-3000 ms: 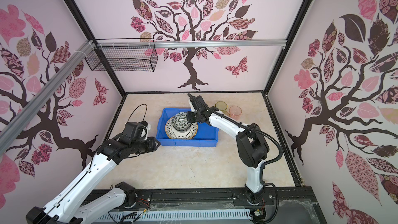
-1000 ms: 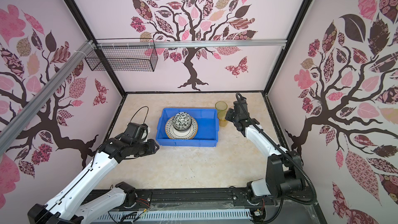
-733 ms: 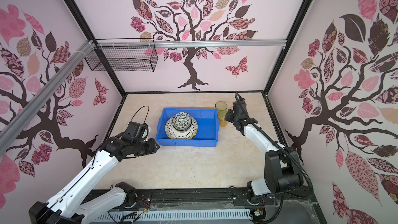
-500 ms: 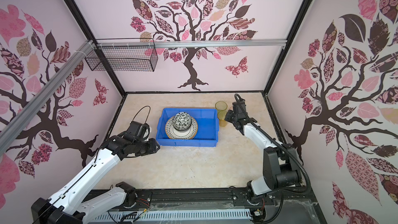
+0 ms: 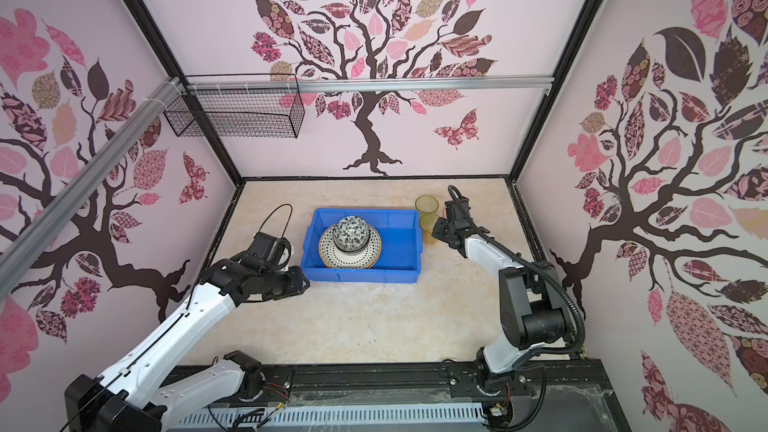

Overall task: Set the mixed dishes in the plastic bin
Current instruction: 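Move the right gripper to the yellow plastic cup beside the bin, then lower the right gripper fingers around the yellow cup rim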

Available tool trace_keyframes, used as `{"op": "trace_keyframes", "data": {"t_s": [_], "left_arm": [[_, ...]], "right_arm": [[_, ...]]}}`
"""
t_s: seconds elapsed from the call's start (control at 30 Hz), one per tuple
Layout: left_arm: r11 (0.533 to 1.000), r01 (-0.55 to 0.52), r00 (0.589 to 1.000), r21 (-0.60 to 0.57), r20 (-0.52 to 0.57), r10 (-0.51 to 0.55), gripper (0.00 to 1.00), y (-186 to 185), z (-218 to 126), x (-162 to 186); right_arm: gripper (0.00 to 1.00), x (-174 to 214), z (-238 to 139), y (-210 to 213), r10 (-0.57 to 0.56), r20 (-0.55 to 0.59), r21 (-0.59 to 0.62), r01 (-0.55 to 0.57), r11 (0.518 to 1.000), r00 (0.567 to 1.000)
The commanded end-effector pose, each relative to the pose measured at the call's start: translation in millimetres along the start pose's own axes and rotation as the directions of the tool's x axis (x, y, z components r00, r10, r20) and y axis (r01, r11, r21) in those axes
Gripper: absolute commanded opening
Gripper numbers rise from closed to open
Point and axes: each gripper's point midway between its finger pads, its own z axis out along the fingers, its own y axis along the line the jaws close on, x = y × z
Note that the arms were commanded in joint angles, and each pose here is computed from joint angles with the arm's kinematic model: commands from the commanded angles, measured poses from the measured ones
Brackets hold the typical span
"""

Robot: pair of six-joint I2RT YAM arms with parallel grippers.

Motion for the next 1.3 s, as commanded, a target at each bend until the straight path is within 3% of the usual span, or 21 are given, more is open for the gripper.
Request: {"op": "trace_keyframes", "data": {"t_s": [0.0, 1.27], "left_arm": [[0.999, -0.017, 0.999, 0.030, 0.049, 0.016, 0.41, -10, -10, -16], [0.999, -0.027, 0.998, 0.034, 0.057, 0.025, 0.41, -7, -9, -10]], "right_arm": [[0.38, -11, 4, 3, 0.011, 0.015, -0.005, -0.011, 1.000, 1.000], [0.09, -7, 7, 3, -0.013, -0.035, 0.011, 0.014, 1.000, 0.999]]}}
